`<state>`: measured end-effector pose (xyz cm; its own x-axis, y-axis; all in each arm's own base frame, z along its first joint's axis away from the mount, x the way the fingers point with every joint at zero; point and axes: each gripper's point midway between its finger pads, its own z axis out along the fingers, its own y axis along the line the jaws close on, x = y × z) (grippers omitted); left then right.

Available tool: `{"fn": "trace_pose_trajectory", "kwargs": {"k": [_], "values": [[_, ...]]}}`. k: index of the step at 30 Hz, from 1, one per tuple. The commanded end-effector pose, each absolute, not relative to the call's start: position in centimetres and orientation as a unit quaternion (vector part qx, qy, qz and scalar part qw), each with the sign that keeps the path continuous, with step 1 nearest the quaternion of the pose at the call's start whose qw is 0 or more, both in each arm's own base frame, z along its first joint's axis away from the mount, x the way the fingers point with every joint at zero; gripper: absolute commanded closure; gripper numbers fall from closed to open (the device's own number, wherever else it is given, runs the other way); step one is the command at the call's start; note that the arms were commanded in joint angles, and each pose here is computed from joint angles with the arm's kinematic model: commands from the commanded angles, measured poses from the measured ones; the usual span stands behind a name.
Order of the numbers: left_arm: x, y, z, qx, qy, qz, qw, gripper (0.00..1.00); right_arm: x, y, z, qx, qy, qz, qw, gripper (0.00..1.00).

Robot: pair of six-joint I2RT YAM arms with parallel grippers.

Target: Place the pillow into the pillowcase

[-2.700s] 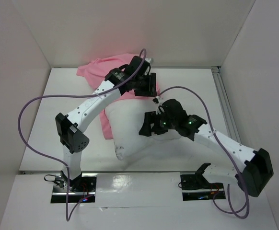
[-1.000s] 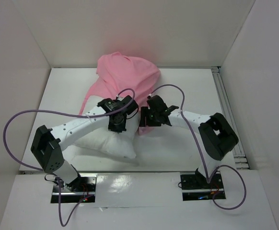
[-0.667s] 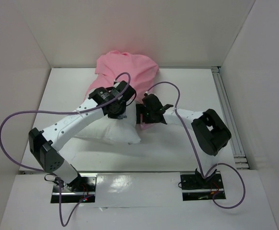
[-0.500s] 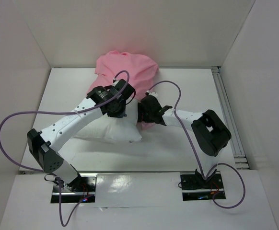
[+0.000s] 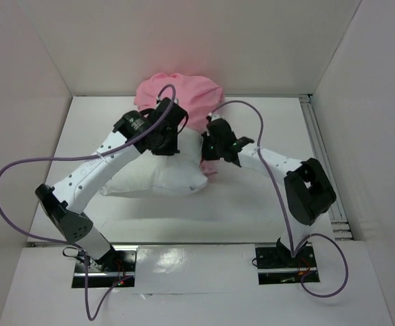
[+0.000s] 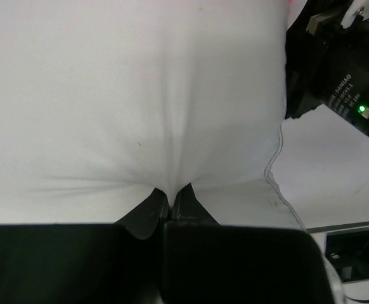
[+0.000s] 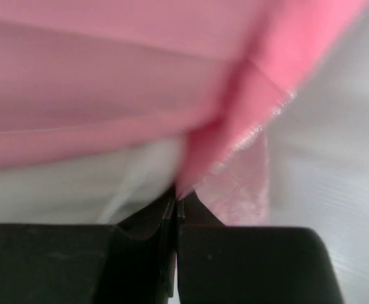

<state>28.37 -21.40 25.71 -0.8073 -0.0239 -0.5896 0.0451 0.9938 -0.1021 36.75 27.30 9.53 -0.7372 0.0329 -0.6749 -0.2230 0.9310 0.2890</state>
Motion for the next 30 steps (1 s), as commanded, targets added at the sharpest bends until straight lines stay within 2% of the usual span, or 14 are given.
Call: {"fn": "trace_pose_trajectory", "kwargs": {"k": [1, 3, 6, 9, 10, 11, 14, 23, 24, 25, 26, 28, 29, 30], "values": [[31.5, -23.5, 33.9, -0.008, 0.906, -0.129, 0.403, 1.00, 36.3, 30.6, 27.0, -0.135, 0.828, 0.343, 0.422, 1.00], [32.1, -23.4, 38.0, -0.021, 0.887, -0.143, 0.438, 1.00, 32.2, 30.9, 33.2, -0.185, 0.783, 0.410, 0.428, 1.00], [32.2, -23.5, 37.4, -0.034, 0.893, -0.122, 0.431, 1.00, 23.4, 31.3, 38.7, -0.234, 0.713, 0.526, 0.400, 1.00], [31.9, -24.8, 34.9, -0.056, 0.898, -0.121, 0.418, 1.00, 16.7, 30.3, 35.6, -0.223, 0.710, 0.568, 0.351, 1.00], [31.9, -24.9, 30.9, -0.054, 0.915, -0.093, 0.389, 1.00, 16.2, 29.8, 33.6, -0.210, 0.724, 0.563, 0.339, 1.00], [31.4, -25.9, 30.2, -0.057, 0.917, -0.106, 0.381, 1.00, 15.7, 29.0, 28.8, -0.189, 0.763, 0.540, 0.302, 1.00], [30.5, -28.2, 27.3, -0.050, 0.924, -0.098, 0.365, 1.00, 14.4, 27.2, 23.8, -0.159, 0.809, 0.503, 0.260, 1.00], [26.4, -34.1, 20.2, 0.002, 0.946, -0.061, 0.319, 1.00, 13.4, 23.5, 23.6, -0.141, 0.854, 0.425, 0.265, 1.00], [26.1, -34.2, 20.1, 0.004, 0.948, -0.066, 0.313, 1.00, 13.6, 23.1, 23.6, -0.141, 0.859, 0.412, 0.269, 0.96], [26.0, -34.3, 19.2, 0.008, 0.951, -0.060, 0.304, 1.00, 13.8, 22.3, 24.3, -0.134, 0.866, 0.392, 0.279, 0.65], [25.8, -34.0, 19.1, 0.017, 0.952, -0.052, 0.301, 0.96, 14.2, 21.9, 24.2, -0.125, 0.876, 0.374, 0.278, 0.50], [25.7, -33.6, 19.4, 0.028, 0.952, -0.048, 0.301, 0.81, 15.3, 20.4, 24.3, -0.109, 0.886, 0.331, 0.306, 0.37], [25.6, -33.1, 19.9, 0.035, 0.950, -0.044, 0.306, 0.67, 15.5, 19.5, 24.1, -0.098, 0.894, 0.308, 0.310, 0.32], [25.4, -32.7, 21.5, 0.040, 0.946, -0.057, 0.317, 0.44, 16.0, 19.1, 24.9, -0.082, 0.894, 0.299, 0.325, 0.32]]}}
